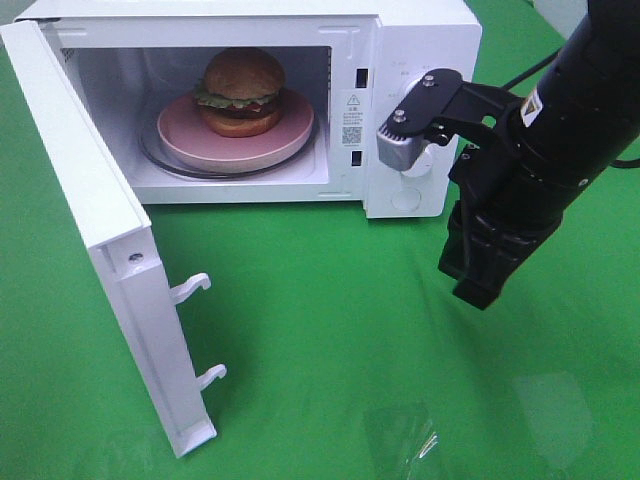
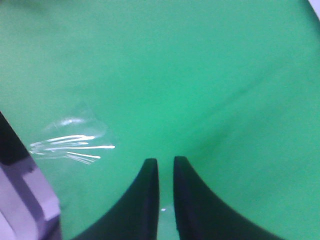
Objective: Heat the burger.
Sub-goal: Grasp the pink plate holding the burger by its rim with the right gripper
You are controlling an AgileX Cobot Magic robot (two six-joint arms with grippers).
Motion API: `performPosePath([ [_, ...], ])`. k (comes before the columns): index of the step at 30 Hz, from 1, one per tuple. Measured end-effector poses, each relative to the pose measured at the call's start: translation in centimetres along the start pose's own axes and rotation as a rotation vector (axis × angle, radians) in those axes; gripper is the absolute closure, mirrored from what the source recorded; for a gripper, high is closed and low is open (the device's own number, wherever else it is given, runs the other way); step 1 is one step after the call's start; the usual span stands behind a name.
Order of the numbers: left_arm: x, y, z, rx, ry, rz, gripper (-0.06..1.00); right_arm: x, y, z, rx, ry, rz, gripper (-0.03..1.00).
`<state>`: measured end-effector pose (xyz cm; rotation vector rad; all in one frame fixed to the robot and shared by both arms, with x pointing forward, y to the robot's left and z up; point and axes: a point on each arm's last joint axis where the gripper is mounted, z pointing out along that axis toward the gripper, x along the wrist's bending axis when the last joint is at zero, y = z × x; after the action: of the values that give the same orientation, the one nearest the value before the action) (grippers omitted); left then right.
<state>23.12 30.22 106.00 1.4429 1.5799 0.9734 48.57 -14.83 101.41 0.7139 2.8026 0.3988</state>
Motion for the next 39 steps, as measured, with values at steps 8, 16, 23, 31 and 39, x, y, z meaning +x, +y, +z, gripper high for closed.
performPosePath([
  [8, 0.0, 0.0, 0.0, 0.000, 0.000, 0.000, -0.05, -0.1, 0.1, -0.1, -0.002, -0.013, -0.464, 0.86],
  [16, 0.0, 0.0, 0.0, 0.000, 0.000, 0.000, -0.05, -0.8, 0.2, -0.1, 0.019, -0.084, -0.801, 0.83],
  [23, 0.0, 0.0, 0.0, 0.000, 0.000, 0.000, -0.05, -1.2, 0.5, -0.1, 0.013, -0.160, -0.785, 0.46],
  [31, 0.0, 0.0, 0.0, 0.000, 0.000, 0.000, -0.05, -0.9, 2.2, 0.6, -0.043, -0.251, -0.759, 0.02],
  [39, 0.0, 0.0, 0.0, 0.000, 0.000, 0.000, -0.05, -2.1, 6.1, 2.7, -0.101, -0.308, -0.782, -0.01],
])
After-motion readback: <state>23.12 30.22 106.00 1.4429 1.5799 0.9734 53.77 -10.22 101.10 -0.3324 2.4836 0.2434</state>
